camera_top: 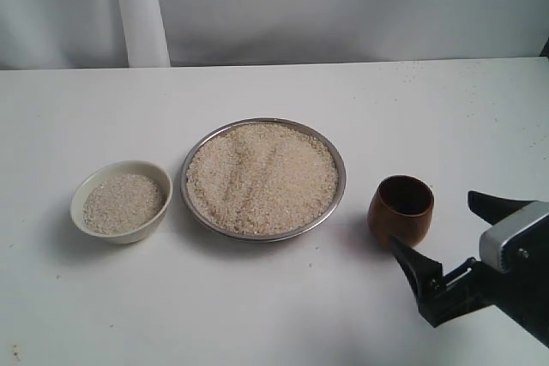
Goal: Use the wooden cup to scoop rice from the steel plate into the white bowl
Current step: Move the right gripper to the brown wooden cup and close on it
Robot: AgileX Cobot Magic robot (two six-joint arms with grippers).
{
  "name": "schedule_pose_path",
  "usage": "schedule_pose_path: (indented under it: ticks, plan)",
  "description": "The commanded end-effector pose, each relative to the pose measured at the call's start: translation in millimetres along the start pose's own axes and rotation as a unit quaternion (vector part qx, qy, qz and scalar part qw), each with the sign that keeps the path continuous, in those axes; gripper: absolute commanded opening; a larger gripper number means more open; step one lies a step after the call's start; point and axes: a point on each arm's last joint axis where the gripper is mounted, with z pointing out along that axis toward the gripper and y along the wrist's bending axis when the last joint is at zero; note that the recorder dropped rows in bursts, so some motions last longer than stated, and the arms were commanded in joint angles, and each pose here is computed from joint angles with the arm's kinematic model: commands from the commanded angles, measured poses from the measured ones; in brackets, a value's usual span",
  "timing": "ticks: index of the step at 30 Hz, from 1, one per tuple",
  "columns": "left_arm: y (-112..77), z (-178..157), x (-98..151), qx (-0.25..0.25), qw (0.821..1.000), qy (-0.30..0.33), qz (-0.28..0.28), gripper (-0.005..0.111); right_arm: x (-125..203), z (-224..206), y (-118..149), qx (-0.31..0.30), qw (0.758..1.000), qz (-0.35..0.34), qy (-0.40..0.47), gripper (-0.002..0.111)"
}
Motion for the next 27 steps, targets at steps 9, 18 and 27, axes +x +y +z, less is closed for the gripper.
schedule_pose_path:
  ticks: [9,18,27]
  plan:
    - [-0.4,1,0,0.002,1.000,0.001,-0.003,0.000,19,40,0,-0.015,0.999,-0.028,0.041,0.105]
    - [-0.4,1,0,0.002,1.000,0.001,-0.003,0.000,30,65,-3,-0.012,0.998,-0.040,0.055,0.105]
    - [-0.4,1,0,0.002,1.000,0.001,-0.003,0.000,36,83,-4,-0.013,0.997,-0.039,0.058,0.105]
